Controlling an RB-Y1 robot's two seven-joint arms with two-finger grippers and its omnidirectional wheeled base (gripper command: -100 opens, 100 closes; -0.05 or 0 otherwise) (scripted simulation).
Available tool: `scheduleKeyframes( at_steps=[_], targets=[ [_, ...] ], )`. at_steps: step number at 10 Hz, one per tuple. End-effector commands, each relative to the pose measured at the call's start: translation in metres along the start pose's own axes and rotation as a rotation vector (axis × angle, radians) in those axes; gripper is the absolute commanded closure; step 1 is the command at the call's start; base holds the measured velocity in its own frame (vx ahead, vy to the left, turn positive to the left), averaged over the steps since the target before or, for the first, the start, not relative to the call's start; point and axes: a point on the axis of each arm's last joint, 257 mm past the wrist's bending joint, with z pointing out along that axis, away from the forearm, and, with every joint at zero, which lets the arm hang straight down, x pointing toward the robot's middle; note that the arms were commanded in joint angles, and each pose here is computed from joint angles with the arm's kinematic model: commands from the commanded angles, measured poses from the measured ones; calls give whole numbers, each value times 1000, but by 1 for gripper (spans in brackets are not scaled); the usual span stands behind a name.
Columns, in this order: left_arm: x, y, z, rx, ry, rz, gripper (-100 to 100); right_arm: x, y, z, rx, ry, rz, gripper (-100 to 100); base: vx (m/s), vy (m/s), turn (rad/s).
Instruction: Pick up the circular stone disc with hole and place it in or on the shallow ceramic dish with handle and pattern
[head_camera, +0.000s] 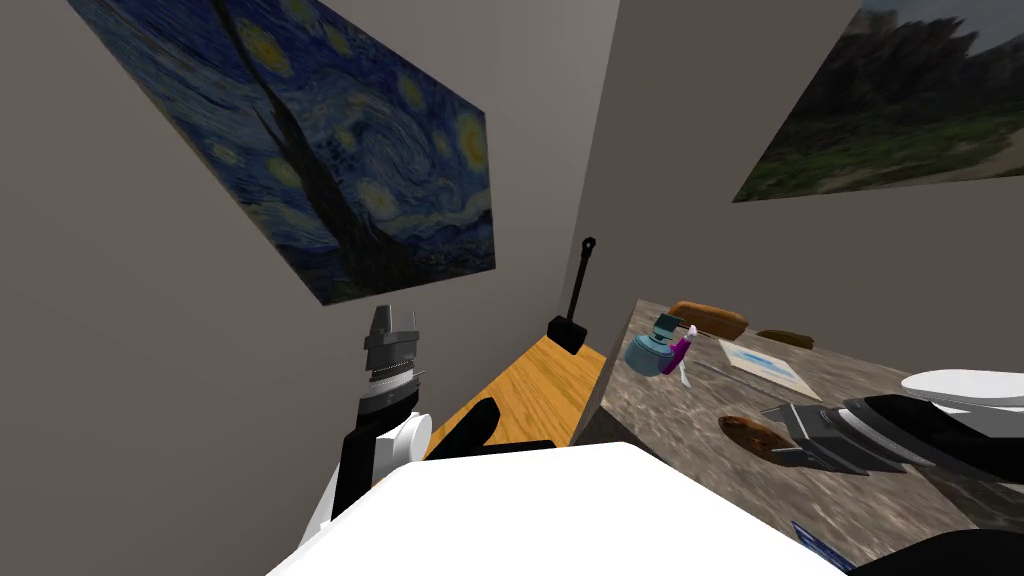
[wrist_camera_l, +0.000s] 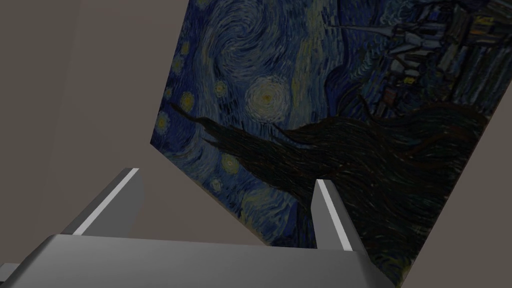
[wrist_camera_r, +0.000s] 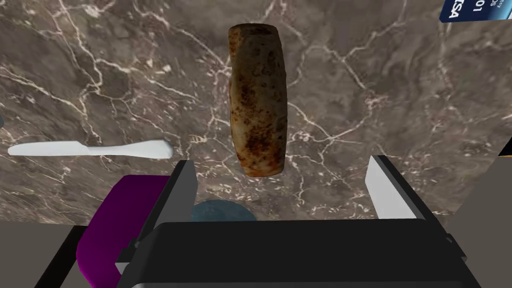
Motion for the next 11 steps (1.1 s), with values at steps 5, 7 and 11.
scheduleKeyframes(
  at_steps=[5, 7, 11],
  targets=[
    [0, 0, 0, 0, 0, 0, 0, 18, 11, 20, 0, 1, 17, -100, 19, -17, 46],
    [0, 0, 0, 0, 0, 0, 0, 15, 11, 18, -1, 0, 14, 100, 2, -2, 8],
    [0, 0, 0, 0, 0, 0, 0, 15, 12, 18, -3, 0, 13, 100, 0, 0, 0]
  ],
)
